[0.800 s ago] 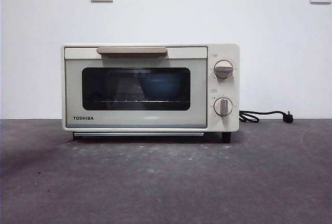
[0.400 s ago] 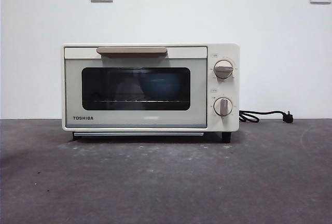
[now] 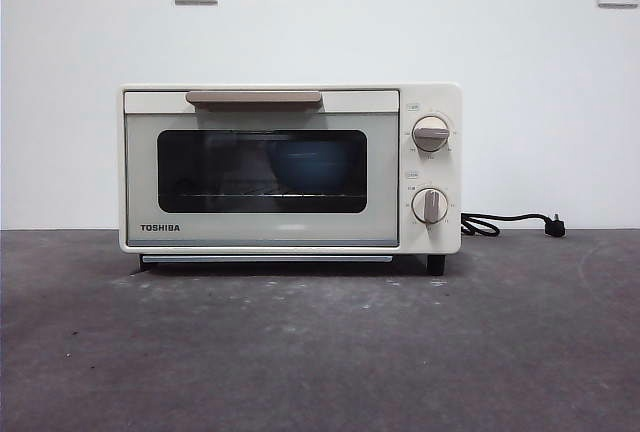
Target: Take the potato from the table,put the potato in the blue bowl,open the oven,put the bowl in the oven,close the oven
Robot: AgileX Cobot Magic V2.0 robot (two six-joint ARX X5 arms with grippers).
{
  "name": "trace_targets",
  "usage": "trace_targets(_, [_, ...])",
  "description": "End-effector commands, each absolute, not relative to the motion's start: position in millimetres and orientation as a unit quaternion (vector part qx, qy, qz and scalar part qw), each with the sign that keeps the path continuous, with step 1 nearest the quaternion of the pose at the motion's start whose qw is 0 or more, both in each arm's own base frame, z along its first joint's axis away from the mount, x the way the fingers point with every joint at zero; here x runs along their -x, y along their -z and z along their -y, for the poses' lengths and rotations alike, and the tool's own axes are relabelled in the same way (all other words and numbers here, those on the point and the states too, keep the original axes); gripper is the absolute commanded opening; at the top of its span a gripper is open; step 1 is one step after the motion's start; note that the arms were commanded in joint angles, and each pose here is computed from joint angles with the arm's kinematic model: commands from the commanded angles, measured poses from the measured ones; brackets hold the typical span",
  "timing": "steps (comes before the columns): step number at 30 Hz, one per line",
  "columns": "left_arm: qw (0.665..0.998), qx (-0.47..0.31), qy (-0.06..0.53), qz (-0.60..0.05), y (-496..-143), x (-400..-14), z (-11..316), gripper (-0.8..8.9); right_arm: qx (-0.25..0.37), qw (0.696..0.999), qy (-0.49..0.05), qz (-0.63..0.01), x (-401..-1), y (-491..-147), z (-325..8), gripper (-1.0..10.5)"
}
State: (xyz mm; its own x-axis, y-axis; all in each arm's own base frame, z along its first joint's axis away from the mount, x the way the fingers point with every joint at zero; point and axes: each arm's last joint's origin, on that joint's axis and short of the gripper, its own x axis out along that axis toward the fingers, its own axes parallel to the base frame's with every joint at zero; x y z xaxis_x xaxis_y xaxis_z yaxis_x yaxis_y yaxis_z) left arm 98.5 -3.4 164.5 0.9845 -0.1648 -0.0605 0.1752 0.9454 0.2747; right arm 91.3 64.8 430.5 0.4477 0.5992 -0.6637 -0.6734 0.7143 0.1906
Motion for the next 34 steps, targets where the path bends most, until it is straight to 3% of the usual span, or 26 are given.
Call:
trace_targets(1, [0.988,-0.127,0.085,-0.035,-156.3,-97.9,3.0,-0.04,0.051,0.850,-0.375,-0.366,-89.8,-431.0,-64.0,0.1])
trace_targets(6, [0.988,-0.103,0.089,-0.076,-148.4,-95.6,3.1,-0.04,0.051,0.850,-0.375,-0.365,-88.7,-431.2,-63.4,0.0])
trace_targets(13, [0.992,-0.056,0.085,-0.078,-148.8,-95.7,3.1,-0.04,0.051,0.850,-0.375,-0.365,-87.9,-431.2,-62.9,0.1])
trace_targets(34, [0.992,-0.057,0.085,-0.077,-149.1,-95.8,3.1,-0.04,0.052,0.850,-0.376,-0.365,-87.8,-431.2,-62.8,0.1])
